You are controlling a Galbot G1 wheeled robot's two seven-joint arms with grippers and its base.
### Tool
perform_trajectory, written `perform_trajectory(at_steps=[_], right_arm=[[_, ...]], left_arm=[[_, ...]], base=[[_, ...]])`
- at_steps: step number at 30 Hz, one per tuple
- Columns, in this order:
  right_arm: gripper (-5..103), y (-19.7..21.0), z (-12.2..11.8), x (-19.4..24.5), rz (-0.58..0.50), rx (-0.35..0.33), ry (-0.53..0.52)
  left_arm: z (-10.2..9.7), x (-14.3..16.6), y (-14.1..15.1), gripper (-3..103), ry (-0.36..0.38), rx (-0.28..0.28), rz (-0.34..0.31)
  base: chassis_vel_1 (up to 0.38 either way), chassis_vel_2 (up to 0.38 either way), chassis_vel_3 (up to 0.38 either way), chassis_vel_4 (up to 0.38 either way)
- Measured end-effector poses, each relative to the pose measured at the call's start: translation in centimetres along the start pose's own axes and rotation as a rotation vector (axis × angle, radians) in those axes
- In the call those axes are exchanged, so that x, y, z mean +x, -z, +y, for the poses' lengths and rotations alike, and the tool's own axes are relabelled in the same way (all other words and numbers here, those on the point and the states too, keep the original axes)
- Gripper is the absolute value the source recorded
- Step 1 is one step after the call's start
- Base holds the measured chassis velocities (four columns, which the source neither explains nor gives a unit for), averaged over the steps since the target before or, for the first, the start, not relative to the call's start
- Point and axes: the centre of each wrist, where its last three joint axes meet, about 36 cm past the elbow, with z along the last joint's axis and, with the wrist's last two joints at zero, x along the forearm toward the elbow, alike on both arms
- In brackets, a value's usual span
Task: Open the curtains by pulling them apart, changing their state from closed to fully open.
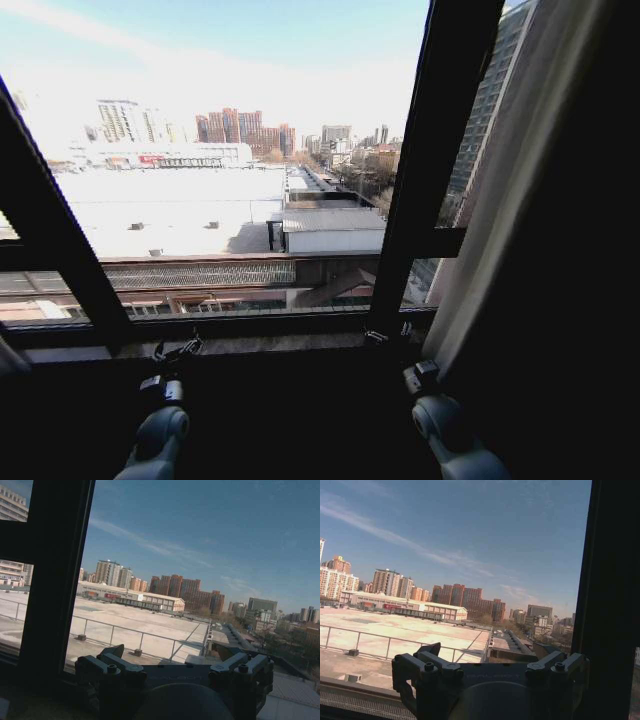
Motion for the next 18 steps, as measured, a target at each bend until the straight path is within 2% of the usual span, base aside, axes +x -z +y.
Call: perform_trajectory(at_steps=[18], right_arm=[[100,-0.10,-0.15,0.43,-0.002,0.002,0.007]], left_arm=[[0.00,0.00,0.00,100,0.000,0.000,0.000]], base=[[0.354,0.353,-0.347,-0.345]])
